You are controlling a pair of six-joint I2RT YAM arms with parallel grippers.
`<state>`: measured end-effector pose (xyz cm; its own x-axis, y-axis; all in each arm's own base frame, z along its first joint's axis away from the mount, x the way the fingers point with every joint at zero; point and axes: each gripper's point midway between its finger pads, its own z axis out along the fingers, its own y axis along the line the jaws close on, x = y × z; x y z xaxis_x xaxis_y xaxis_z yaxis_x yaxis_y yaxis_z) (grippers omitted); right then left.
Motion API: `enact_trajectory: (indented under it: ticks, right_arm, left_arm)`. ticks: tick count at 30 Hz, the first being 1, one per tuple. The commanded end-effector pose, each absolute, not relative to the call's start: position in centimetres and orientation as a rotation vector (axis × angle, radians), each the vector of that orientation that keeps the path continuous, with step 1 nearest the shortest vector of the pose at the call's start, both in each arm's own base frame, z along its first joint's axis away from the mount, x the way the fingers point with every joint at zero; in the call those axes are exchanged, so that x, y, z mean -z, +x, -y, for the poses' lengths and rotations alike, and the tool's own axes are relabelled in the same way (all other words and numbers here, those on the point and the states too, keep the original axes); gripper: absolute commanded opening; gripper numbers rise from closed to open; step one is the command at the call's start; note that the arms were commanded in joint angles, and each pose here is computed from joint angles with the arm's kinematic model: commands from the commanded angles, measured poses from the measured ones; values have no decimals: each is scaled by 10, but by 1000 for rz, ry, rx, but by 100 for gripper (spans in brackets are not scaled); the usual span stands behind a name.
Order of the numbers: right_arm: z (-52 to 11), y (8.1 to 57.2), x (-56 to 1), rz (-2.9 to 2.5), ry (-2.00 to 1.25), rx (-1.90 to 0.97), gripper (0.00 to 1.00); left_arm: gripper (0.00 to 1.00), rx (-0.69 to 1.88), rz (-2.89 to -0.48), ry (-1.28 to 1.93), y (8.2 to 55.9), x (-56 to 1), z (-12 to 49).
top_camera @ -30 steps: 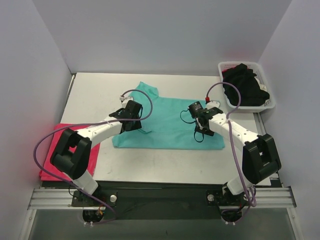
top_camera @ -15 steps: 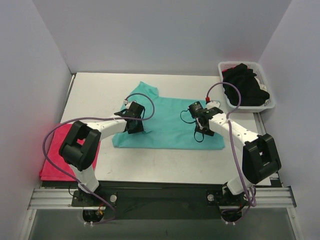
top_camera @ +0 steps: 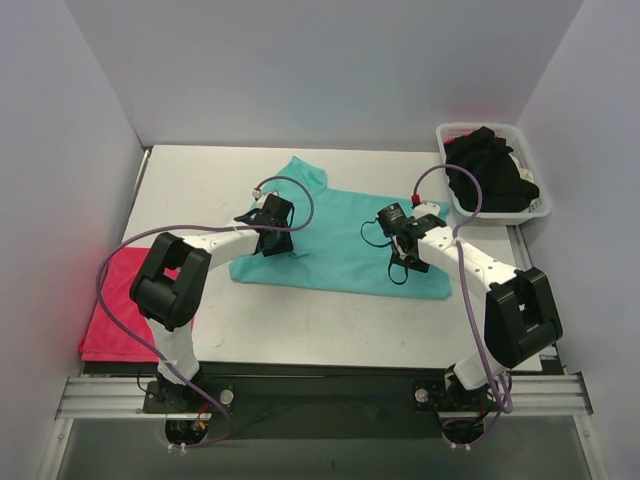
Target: Fold and stack the t-shirts
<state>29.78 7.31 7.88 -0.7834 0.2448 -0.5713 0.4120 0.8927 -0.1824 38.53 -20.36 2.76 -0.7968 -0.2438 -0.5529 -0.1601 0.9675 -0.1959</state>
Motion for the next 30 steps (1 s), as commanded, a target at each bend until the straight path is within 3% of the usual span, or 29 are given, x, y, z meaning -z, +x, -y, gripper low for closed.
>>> enact_trajectory:
  ticks: [1,19,25,30]
  right_arm:
    - [-65,298,-85,-2488,480,471,39]
    - [-64,299,-82,-2503,473,487,38]
    - [-73,306,-84,-2507,447,466,38]
    - [-92,320,-87,-2513,358,451,38]
  left_arm:
    - [43,263,-2414,-279,414,-51,218]
    - [42,303,-2370,-263,443,-58,236]
    - [42,180,-2317,-352,425,-74,201]
    - [42,31,-2332,-447,381,-67,157]
